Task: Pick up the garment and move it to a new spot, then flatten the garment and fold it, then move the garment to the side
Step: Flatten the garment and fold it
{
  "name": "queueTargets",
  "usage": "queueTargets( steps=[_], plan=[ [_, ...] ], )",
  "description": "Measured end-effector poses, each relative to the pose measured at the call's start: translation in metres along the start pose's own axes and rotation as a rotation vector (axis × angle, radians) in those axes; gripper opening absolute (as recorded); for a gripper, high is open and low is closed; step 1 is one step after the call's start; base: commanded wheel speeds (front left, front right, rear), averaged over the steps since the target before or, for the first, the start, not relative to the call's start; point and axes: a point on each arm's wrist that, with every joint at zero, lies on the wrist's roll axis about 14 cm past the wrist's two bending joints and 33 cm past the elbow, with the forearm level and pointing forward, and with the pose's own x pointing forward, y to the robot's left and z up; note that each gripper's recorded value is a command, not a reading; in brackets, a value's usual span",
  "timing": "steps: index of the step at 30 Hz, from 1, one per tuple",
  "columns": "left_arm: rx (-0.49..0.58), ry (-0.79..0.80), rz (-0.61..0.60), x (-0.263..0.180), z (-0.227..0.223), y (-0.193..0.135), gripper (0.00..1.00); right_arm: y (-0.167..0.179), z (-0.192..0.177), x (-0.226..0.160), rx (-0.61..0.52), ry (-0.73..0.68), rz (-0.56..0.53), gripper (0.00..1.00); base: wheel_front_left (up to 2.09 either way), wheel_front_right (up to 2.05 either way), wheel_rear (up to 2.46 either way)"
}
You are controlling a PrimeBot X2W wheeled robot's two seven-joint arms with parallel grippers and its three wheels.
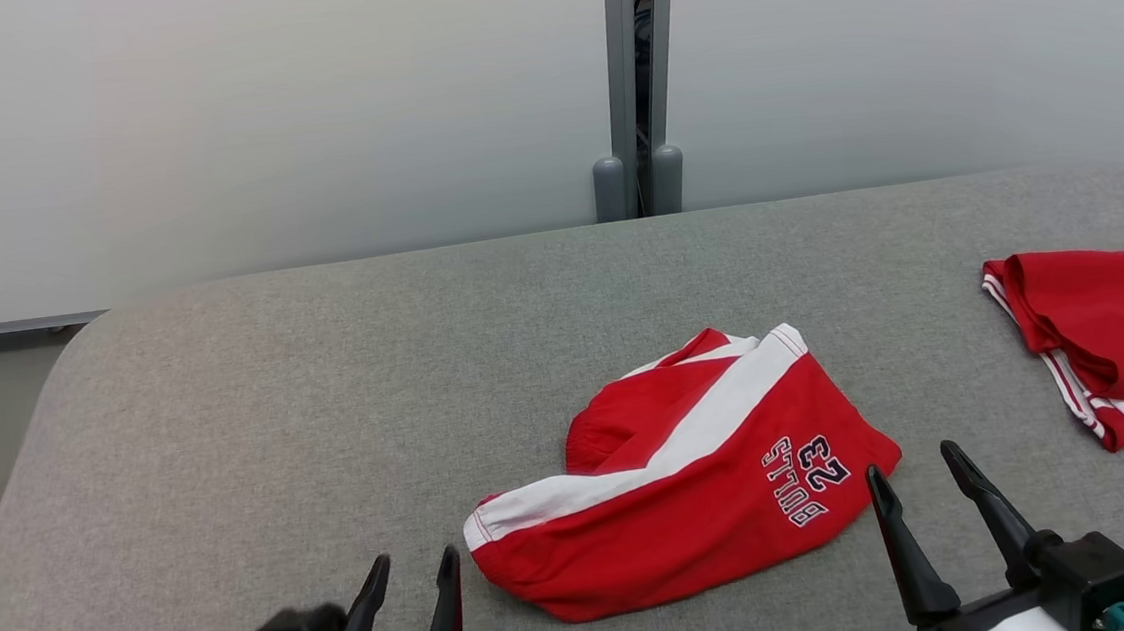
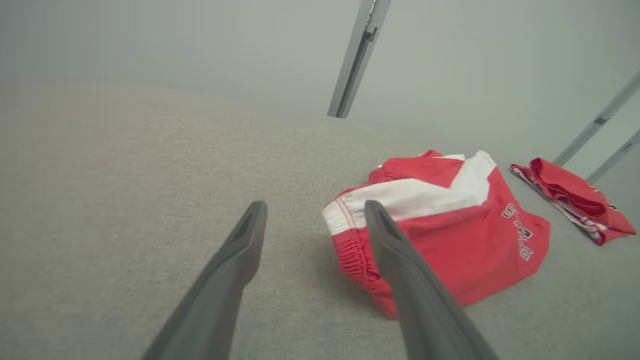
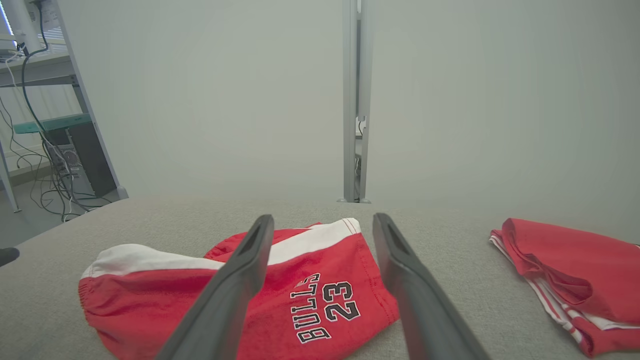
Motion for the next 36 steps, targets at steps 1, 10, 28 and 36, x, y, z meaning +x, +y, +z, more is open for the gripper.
queueTargets(
  steps=[1, 10, 28, 36],
  plan=[
    [-0.009, 0.023, -0.018, 0.006, -0.001, -0.003, 1.00, 0.000, 0.000, 0.000, 0.000, 0.001, 0.001, 1.00, 0.00, 0.00, 0.00],
    [-0.041, 0.225, -0.057, 0.031, -0.020, -0.010, 1.00, -0.003, -0.002, 0.000, -0.006, 0.008, -0.007, 1.00, 0.00, 0.00, 0.00],
    [-0.058, 0.376, -0.062, 0.045, -0.043, -0.014, 0.96, -0.015, -0.011, -0.003, -0.015, 0.040, -0.035, 1.00, 0.00, 0.00, 0.00],
    [-0.066, 0.402, -0.088, 0.047, -0.044, -0.016, 0.29, -0.011, -0.012, 0.000, -0.015, 0.041, -0.021, 1.00, 0.00, 0.00, 0.00]
  ],
)
